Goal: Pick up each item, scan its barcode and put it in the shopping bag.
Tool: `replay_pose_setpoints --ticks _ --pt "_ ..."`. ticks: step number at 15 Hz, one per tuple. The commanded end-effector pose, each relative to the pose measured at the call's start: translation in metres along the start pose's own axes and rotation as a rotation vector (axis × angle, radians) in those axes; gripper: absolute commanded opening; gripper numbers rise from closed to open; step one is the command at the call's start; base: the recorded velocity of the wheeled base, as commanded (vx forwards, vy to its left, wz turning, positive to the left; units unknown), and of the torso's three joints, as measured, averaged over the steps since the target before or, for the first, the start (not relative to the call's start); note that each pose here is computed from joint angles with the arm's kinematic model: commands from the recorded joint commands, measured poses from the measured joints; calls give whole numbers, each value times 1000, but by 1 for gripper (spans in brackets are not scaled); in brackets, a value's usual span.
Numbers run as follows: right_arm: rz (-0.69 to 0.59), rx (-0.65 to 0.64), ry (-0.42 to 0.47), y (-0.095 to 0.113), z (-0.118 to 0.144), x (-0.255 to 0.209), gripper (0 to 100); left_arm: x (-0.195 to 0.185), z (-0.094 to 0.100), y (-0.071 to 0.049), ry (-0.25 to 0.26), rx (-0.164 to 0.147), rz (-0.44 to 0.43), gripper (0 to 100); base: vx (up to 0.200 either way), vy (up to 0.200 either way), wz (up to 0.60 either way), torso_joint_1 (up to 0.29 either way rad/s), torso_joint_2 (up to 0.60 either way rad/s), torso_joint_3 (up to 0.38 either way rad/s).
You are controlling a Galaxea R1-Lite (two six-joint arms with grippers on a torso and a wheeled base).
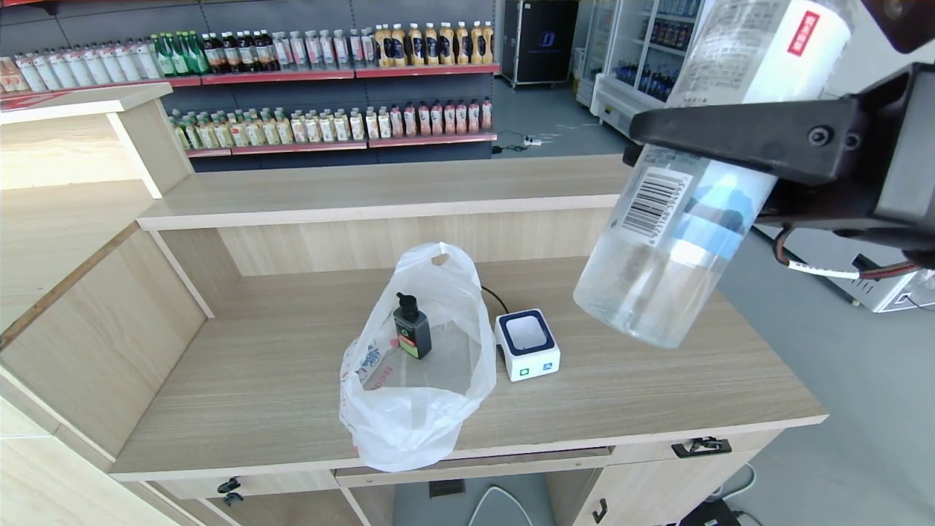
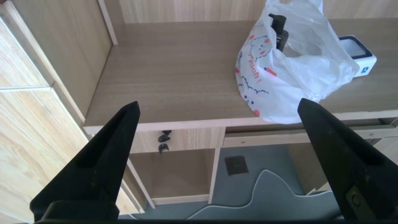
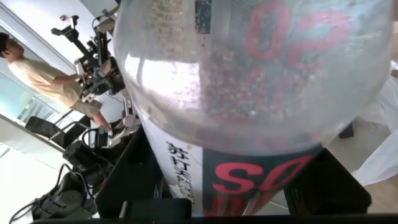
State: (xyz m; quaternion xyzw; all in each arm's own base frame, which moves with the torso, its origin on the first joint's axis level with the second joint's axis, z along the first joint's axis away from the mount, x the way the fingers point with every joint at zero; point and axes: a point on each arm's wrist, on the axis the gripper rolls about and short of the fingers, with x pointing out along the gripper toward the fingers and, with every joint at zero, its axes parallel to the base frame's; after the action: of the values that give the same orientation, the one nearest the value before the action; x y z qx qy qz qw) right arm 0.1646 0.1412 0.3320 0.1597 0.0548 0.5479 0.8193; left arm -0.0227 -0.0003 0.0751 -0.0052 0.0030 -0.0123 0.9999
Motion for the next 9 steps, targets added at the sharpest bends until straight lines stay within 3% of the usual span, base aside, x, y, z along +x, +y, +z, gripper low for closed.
replay_pose_setpoints --ticks 1,9 --pt "26 -11 -13 8 5 -2 0 0 0 0 0 0 0 100 0 0 0 0 0 0" --pt "284 -6 82 23 -2 9 0 0 0 0 0 0 0 100 0 0 0 0 0 0"
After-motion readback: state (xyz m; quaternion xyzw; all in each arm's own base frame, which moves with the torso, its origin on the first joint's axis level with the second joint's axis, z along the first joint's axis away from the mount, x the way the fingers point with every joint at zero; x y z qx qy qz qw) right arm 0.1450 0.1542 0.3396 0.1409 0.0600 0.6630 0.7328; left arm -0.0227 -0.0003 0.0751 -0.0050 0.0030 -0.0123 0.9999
